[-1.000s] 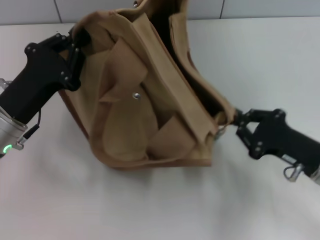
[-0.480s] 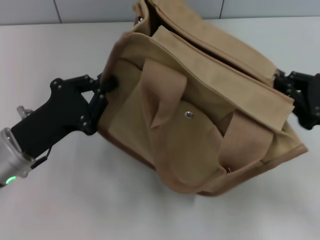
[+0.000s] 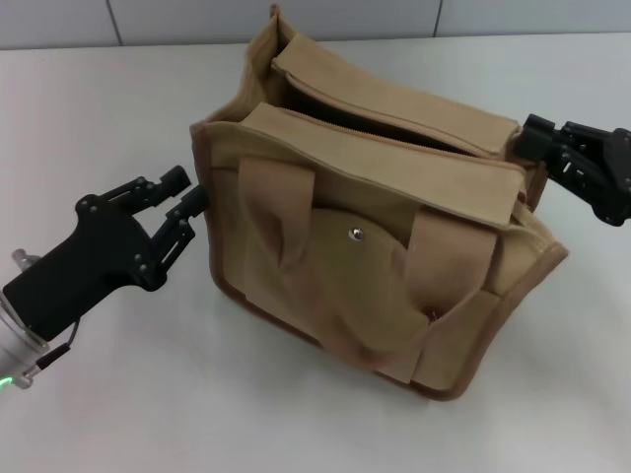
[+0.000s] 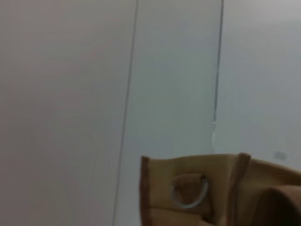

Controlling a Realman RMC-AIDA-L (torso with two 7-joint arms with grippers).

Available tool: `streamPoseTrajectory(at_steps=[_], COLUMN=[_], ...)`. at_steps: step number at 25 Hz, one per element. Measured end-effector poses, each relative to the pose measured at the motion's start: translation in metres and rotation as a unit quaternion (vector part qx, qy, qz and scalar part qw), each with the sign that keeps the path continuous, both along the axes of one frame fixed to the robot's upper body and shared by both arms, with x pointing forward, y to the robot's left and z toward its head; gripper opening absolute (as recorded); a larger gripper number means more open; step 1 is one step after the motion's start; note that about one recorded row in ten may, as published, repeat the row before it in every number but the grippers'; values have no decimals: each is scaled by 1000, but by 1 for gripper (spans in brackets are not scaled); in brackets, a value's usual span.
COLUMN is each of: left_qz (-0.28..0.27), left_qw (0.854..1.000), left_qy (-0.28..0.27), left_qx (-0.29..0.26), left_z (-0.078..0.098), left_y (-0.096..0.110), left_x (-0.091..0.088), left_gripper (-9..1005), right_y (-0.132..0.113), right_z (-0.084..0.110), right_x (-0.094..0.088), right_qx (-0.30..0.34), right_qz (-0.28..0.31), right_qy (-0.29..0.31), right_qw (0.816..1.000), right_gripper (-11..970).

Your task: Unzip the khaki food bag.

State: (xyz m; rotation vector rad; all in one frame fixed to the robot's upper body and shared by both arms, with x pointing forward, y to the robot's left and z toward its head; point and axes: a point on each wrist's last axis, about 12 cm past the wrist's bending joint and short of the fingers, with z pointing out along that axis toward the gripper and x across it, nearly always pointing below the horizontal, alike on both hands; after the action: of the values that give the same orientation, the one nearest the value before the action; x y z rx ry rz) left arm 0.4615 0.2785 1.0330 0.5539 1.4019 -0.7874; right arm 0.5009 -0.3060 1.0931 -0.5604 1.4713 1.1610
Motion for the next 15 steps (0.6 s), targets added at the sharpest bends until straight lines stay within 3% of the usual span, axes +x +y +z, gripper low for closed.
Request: streamPoseTrajectory(at_steps=[6,7,11,15], left_qz=[29,27,-30,-112], left_qw=[999,1000,999,993], left_qy=[6,5,9,24], left_qx=[-10,-11,-3,11], left_z=[4,7,21,38], left_y=[23,29,50,67], left_x=[-7,-8,-13,-13], left_gripper=[422,464,549,635], right_y=[-9,-16,-37,-43], right_z=[0,1,11,29], right_x=[-4,-6,-17,-33], right_qx=[0,-2,2,8], right_qz=[-8,-10,-3,67], right_qy=[15,20,9,-53], right_qw=[1000,1000,1000,996], right_gripper=[154,201,389,503])
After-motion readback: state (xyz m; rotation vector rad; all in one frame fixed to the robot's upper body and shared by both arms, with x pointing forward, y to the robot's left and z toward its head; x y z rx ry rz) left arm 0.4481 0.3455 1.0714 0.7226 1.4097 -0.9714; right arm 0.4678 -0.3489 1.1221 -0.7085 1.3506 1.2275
